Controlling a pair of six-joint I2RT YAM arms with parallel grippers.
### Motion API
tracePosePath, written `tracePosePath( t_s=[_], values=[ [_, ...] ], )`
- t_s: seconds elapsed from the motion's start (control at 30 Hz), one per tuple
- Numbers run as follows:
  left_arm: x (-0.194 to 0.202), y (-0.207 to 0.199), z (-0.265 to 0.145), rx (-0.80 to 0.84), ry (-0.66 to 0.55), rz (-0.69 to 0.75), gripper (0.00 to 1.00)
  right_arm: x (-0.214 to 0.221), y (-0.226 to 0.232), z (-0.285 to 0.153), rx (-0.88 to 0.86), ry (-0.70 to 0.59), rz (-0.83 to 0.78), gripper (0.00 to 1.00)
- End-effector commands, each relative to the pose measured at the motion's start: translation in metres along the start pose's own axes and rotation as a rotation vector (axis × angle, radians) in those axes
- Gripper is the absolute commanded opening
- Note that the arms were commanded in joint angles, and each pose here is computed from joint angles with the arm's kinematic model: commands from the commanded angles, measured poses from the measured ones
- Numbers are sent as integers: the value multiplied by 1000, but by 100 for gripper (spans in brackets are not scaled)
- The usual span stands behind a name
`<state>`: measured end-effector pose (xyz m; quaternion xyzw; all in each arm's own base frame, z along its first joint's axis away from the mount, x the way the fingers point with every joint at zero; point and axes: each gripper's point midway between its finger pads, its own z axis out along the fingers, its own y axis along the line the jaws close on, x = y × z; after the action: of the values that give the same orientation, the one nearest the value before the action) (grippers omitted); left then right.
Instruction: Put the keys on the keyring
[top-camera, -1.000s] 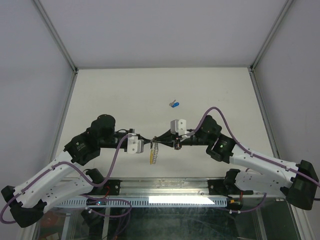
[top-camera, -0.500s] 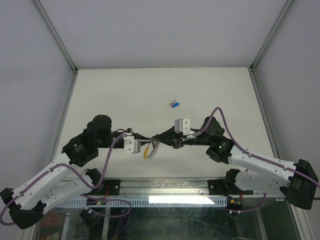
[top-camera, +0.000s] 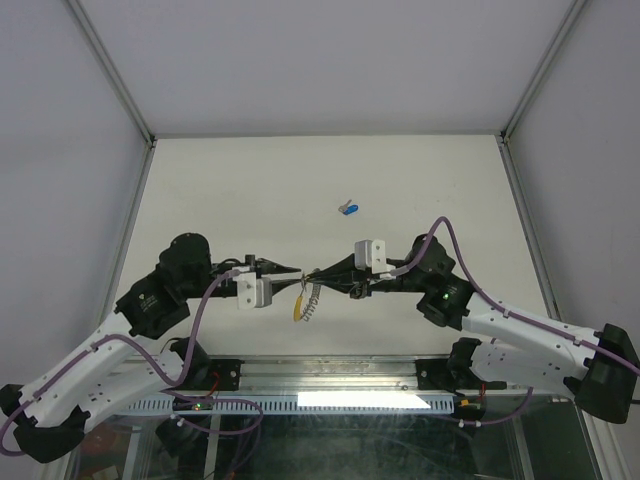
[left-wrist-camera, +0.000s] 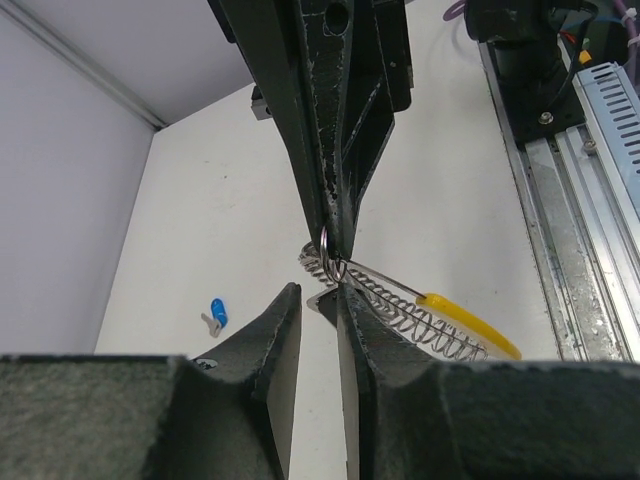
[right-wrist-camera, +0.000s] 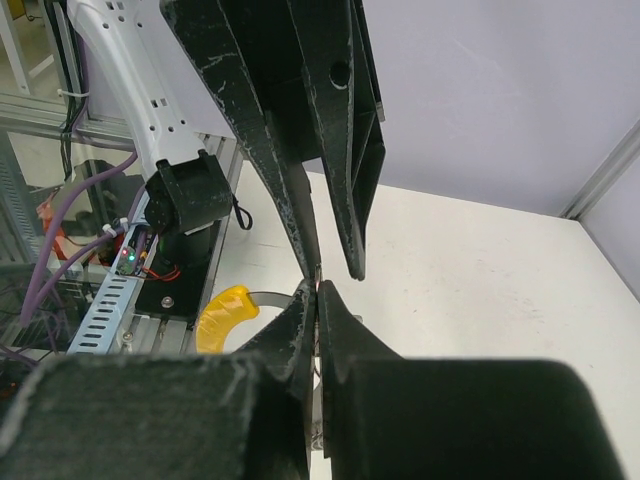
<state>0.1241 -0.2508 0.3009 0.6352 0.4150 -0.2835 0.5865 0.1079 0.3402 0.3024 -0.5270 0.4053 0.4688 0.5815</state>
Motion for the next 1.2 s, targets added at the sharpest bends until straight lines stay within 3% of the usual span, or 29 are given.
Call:
tracePosePath(
  t_s=[0.0, 0.53, 0.83, 0.97, 1.17],
  values=[
    [-7, -4, 8, 31, -52, -5, 20, -23, -3, 0, 1, -60, -53, 0],
    [-15, -7, 14, 69, -102, -8, 20, -18, 0, 1, -11, -52, -47, 0],
    [-10, -5, 18, 71, -86, -21, 0, -19, 1, 1, -16, -55, -48, 0],
    [-3, -4, 17, 60, -49, -25, 0, -15, 1, -1, -15, -30, -44, 0],
    [18, 4, 7, 29, 104, 1, 0, -2, -2, -9, 14, 63, -52, 23]
  ],
)
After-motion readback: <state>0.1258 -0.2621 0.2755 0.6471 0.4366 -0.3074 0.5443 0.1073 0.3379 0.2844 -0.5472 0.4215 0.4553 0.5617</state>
